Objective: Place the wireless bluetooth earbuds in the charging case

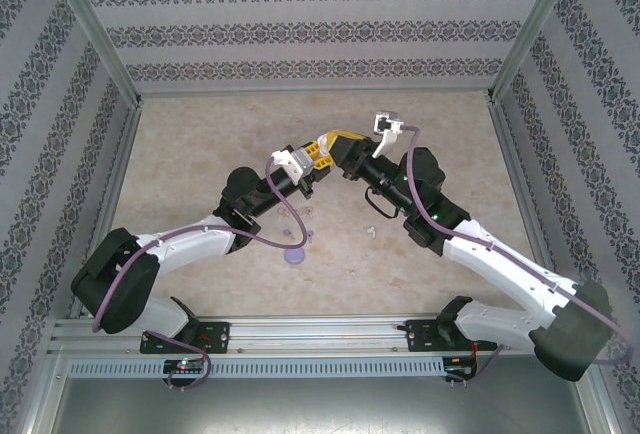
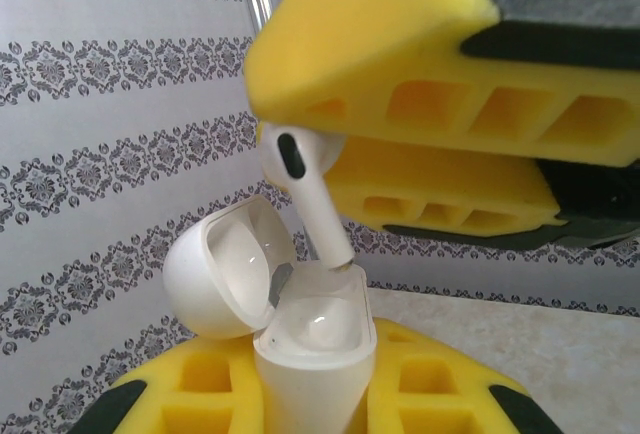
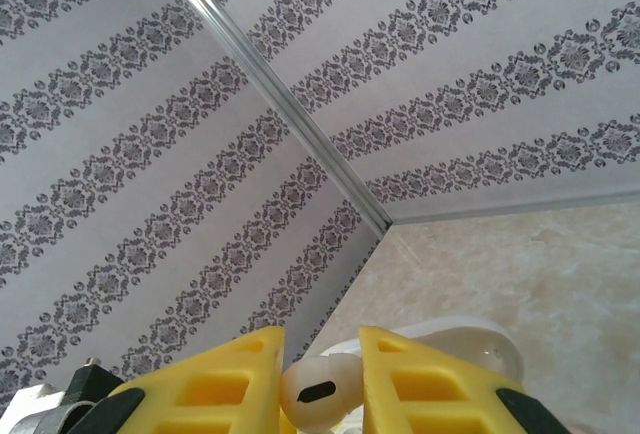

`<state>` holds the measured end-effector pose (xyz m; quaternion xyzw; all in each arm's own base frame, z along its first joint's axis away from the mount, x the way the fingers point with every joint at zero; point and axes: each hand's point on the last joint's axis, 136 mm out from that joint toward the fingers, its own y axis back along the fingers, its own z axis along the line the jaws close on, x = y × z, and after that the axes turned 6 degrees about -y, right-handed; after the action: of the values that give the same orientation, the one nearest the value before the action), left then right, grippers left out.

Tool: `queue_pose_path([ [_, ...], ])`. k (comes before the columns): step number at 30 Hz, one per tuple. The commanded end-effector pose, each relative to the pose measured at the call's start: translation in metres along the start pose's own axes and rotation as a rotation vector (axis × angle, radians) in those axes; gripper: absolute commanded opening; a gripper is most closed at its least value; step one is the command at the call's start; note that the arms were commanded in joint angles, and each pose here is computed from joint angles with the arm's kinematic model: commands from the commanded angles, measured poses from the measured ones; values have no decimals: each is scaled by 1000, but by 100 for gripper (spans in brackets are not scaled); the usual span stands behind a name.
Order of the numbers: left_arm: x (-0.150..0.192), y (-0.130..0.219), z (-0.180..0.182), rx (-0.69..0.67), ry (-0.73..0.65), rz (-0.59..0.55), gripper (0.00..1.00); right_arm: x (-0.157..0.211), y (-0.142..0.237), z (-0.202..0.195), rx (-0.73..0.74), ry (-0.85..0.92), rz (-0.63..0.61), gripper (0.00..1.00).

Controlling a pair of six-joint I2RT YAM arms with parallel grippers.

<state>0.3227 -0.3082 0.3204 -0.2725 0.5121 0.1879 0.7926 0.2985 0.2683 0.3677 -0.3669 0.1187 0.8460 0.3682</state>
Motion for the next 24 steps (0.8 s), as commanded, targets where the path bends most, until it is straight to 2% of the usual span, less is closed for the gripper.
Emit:
queue_pose_path([
  [1, -34, -3, 2, -5, -6, -105, 0, 2, -3, 11, -50, -15, -1, 22],
  [24, -51, -2, 3, -13, 3, -142, 0, 16, -8, -14, 26, 0, -5, 22],
])
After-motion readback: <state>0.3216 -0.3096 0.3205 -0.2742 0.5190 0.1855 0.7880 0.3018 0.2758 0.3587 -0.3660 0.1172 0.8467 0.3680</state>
